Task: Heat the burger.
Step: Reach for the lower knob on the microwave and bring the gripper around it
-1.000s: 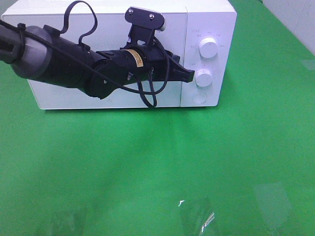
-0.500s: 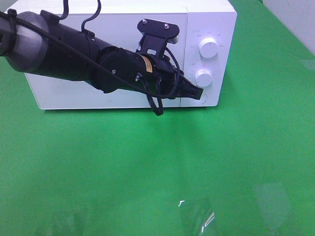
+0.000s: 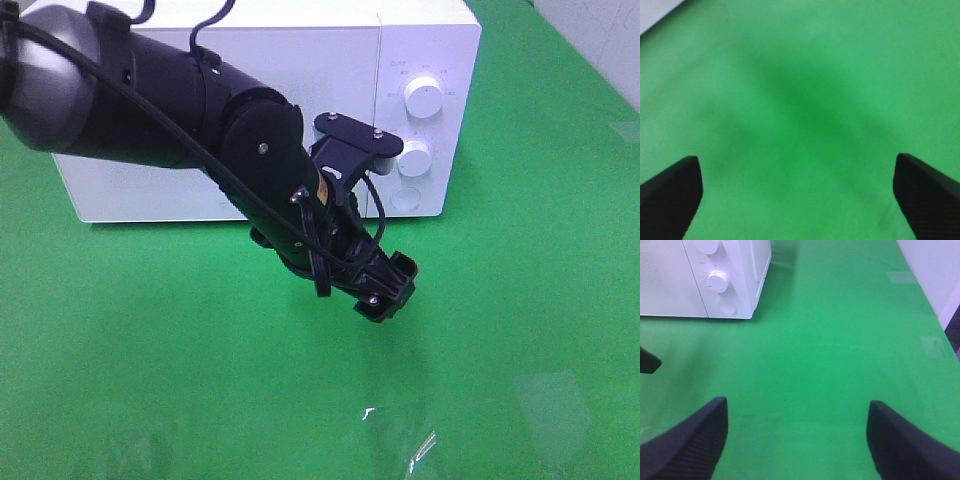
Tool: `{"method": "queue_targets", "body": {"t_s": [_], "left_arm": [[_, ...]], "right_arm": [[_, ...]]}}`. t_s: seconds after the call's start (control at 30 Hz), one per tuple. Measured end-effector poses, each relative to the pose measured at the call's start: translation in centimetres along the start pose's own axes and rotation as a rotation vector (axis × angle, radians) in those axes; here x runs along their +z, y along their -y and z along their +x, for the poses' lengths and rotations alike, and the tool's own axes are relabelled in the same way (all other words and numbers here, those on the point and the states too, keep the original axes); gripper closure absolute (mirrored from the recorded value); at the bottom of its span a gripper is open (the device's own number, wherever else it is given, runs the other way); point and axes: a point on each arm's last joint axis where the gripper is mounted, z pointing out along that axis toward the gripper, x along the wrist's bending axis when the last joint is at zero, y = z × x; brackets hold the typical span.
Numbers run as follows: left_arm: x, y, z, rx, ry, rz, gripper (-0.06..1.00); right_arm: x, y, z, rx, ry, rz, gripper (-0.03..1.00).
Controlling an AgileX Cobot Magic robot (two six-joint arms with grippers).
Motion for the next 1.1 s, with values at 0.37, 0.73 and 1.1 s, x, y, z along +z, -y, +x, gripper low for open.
{"method": "queue_targets", "body": {"t_s": [0.37,0.73,1.1], "left_arm": [[-6.7,0.9,0.6,0.025,-0.05,0.169,-0.01],[-10.6,2.2,6.5,-0.153,-0.072,0.299,-0.01],[-17.2,4.7,14.7,-0.36,-0.12,0.292,-0.01]], "right_arm": [[0.0,0.0,0.0,0.0,0.0,0.0,0.23],[0.0,0.0,0.0,0.0,0.0,0.0,0.23],[0.0,0.0,0.0,0.0,0.0,0.0,0.23]]}}
